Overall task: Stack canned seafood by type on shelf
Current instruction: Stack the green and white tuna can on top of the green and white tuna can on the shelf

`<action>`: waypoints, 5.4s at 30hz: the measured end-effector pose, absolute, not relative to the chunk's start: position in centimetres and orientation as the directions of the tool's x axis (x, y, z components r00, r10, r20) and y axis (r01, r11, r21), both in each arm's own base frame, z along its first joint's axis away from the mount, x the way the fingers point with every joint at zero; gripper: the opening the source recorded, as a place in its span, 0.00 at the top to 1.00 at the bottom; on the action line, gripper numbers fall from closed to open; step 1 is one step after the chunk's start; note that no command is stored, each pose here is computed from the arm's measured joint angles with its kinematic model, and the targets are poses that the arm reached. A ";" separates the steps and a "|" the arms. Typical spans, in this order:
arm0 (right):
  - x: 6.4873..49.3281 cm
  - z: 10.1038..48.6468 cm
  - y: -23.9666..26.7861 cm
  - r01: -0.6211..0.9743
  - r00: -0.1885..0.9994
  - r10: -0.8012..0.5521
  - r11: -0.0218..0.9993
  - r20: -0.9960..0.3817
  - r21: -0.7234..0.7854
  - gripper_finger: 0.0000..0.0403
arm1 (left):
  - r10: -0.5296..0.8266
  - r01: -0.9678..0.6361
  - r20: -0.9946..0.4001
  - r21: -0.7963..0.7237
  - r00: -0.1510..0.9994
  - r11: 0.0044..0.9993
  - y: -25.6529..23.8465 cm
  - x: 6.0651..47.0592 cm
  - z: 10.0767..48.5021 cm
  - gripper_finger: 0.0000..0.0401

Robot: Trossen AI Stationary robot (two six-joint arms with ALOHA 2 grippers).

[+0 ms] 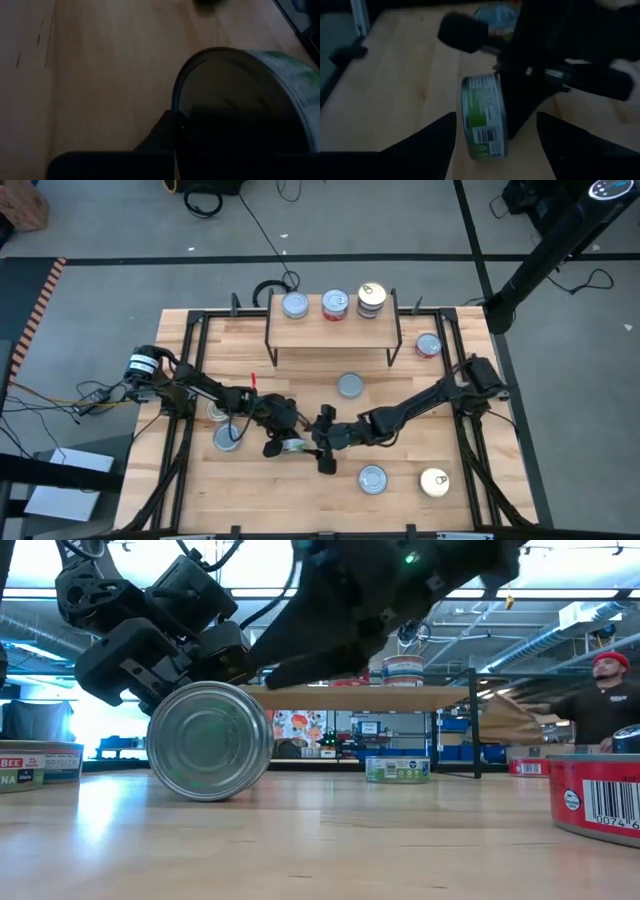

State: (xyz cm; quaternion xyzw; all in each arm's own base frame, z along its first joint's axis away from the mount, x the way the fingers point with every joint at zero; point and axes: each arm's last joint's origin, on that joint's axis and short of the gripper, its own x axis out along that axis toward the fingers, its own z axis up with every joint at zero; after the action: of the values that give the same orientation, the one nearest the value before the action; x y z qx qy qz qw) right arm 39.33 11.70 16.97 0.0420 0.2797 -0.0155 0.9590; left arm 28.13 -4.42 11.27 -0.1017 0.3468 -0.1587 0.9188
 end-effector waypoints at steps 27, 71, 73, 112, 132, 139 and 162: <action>40.6 16.9 10.8 -0.023 0.824 0.077 0.994 -0.561 0.102 0.36 | -0.323 0.184 -0.585 -0.286 0.744 0.941 -3.0 27.4 12.7 1.00; 37.7 19.4 9.5 0.101 0.714 -0.108 0.994 -0.691 -0.050 0.35 | -0.206 0.042 -0.680 -0.249 0.704 0.968 -9.0 24.6 18.2 0.24; 37.7 19.4 9.5 0.101 0.714 -0.108 0.994 -0.691 -0.050 0.36 | -0.219 0.057 -0.657 -0.258 0.722 0.964 -9.4 24.7 18.5 0.24; 37.6 18.7 9.9 -0.025 0.687 0.047 0.999 -0.725 0.042 0.96 | -0.166 0.050 -0.634 -0.197 0.756 0.979 -9.1 26.0 17.5 0.42; 37.3 17.5 9.9 -0.065 0.715 0.104 0.994 -0.691 0.083 0.98 | -0.172 0.043 -0.649 -0.210 0.741 0.977 -9.0 26.7 16.3 0.49; 37.3 17.5 9.8 -0.055 0.714 0.080 0.997 -0.695 0.058 0.98 | -0.161 0.070 -0.665 -0.161 0.729 0.984 -9.0 26.7 16.9 0.64; 35.5 16.9 9.2 0.073 0.578 -0.092 0.996 -0.811 -0.061 0.99 | 0.758 -0.154 -0.418 0.818 0.501 0.554 -0.6 29.8 29.5 0.64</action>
State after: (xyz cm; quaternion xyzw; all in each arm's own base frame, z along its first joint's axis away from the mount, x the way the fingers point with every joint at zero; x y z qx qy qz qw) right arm 35.52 9.18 16.86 -0.0104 0.4570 -0.0462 0.8882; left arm 29.82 -0.60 29.47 0.3717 0.4056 0.2914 0.7826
